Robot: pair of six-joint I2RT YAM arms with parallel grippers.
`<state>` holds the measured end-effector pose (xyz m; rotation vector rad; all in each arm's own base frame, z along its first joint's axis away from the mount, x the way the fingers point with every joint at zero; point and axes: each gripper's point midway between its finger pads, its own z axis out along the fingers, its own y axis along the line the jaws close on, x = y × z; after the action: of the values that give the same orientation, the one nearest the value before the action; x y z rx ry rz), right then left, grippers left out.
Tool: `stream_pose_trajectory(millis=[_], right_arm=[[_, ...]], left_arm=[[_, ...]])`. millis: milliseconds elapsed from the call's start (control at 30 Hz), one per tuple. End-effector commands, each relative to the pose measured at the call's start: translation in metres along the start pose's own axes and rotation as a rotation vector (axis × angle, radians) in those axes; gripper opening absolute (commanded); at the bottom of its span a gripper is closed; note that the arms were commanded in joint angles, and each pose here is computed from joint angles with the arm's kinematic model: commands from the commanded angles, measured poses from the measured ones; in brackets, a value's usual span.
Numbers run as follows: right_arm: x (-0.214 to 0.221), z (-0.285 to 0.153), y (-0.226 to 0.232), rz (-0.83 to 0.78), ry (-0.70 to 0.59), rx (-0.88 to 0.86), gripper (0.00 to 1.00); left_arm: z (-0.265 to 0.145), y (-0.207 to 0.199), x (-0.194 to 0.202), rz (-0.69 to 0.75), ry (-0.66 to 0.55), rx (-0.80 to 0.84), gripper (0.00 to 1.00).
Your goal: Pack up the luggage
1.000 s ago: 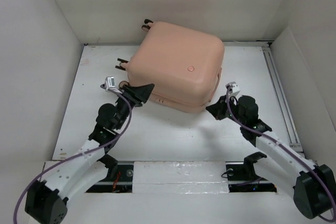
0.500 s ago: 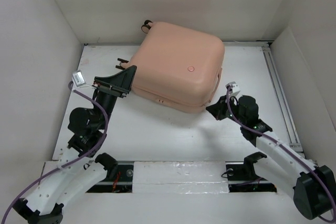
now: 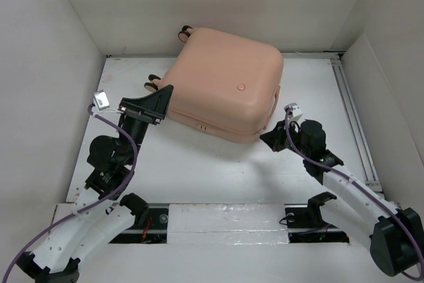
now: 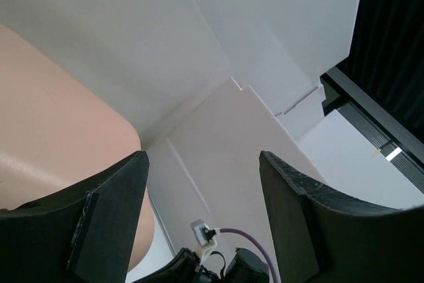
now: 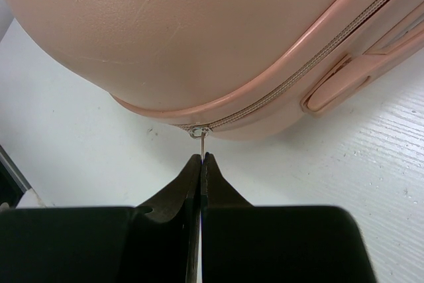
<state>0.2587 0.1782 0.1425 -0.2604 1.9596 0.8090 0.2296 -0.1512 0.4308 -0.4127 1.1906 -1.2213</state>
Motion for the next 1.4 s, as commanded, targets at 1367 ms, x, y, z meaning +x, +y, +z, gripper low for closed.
stream_pose_trajectory(millis=[1367], right_arm=[[-0.022, 0.000, 0.034, -0.072, -0.068, -0.070, 0.00]], left_arm=[[0.057, 0.293, -0.036, -0.081, -0.099, -0.629, 1.00]])
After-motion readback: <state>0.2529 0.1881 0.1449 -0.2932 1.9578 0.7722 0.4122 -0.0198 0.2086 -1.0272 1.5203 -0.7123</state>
